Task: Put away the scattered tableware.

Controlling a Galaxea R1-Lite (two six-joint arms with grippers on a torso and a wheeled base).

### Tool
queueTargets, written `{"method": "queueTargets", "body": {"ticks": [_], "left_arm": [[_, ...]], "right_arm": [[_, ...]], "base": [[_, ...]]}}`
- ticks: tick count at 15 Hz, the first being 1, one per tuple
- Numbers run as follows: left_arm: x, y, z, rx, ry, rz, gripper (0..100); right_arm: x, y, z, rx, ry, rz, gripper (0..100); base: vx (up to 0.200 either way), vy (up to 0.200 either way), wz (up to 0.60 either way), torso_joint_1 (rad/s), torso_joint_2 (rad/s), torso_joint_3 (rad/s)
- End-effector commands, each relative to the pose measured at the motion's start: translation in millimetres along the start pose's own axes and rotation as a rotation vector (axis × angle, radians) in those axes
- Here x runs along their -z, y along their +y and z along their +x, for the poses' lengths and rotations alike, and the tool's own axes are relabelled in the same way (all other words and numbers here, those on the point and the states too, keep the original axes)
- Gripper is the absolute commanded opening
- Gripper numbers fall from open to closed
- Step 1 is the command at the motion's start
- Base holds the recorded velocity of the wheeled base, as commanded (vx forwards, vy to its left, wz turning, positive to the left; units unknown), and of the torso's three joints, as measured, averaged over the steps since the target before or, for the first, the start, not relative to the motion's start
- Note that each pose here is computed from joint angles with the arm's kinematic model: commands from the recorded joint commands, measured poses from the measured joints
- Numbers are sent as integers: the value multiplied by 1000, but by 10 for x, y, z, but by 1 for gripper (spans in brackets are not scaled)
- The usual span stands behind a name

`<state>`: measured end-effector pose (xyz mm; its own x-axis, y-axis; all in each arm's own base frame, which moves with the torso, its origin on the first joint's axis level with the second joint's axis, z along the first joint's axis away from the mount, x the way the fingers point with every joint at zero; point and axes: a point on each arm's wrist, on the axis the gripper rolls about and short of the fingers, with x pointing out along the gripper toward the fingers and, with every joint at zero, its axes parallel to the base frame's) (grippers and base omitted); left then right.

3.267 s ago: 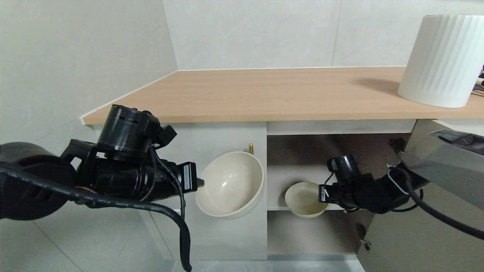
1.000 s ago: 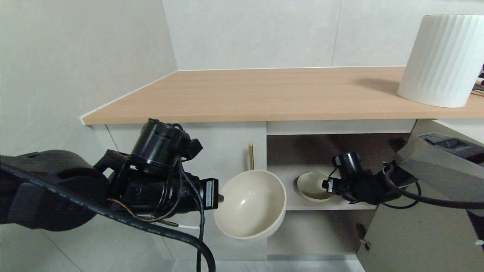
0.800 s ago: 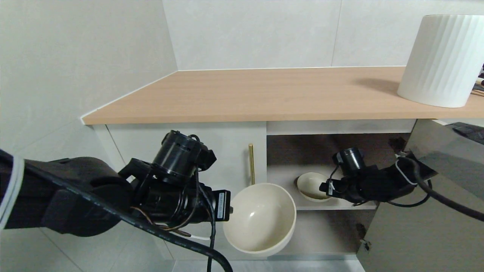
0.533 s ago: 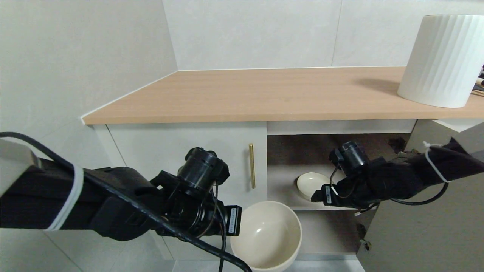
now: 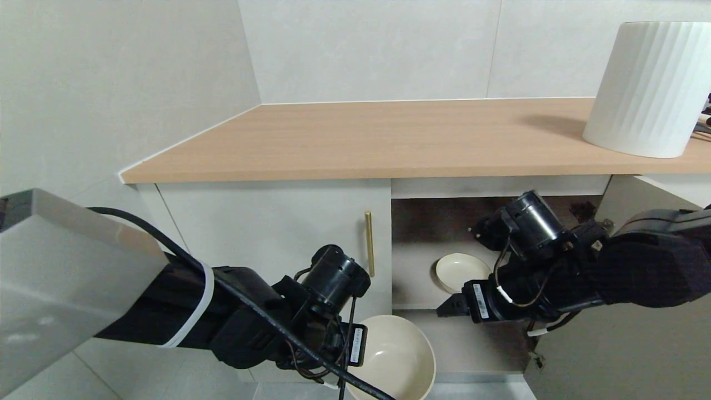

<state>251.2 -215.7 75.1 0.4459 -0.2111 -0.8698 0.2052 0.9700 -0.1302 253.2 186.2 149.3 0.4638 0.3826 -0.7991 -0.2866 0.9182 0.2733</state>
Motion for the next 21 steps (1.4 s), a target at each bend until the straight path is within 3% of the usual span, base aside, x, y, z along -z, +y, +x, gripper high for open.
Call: {"method": "queueTargets", "body": {"ticks": [1, 4, 7, 15, 16, 21], "left_arm": [[-10, -20, -11, -9, -13, 2, 0], [-26, -50, -72, -8, -46, 6, 0], [-40, -70, -175, 12, -70, 6, 0], [-21, -94, -178, 15, -68, 14, 0], [-21, -94, -178, 15, -68, 14, 0], [-17, -95, -163, 14, -64, 13, 0]], "right_arm": [[124, 137, 65, -14, 41, -47, 100], [239, 243, 319, 59, 80, -90, 100], [268, 277, 481, 122, 47, -107, 100], [258, 291, 545, 115, 30, -100, 100], [255, 293, 544, 114, 28, -100, 0], [255, 293, 535, 112, 28, -100, 0]], "base": [[0, 0, 0, 0, 0, 0], [0, 0, 0, 0, 0, 0], [0, 0, 0, 0, 0, 0], [0, 0, 0, 0, 0, 0], [0, 0, 0, 0, 0, 0], [0, 0, 0, 0, 0, 0]]}}
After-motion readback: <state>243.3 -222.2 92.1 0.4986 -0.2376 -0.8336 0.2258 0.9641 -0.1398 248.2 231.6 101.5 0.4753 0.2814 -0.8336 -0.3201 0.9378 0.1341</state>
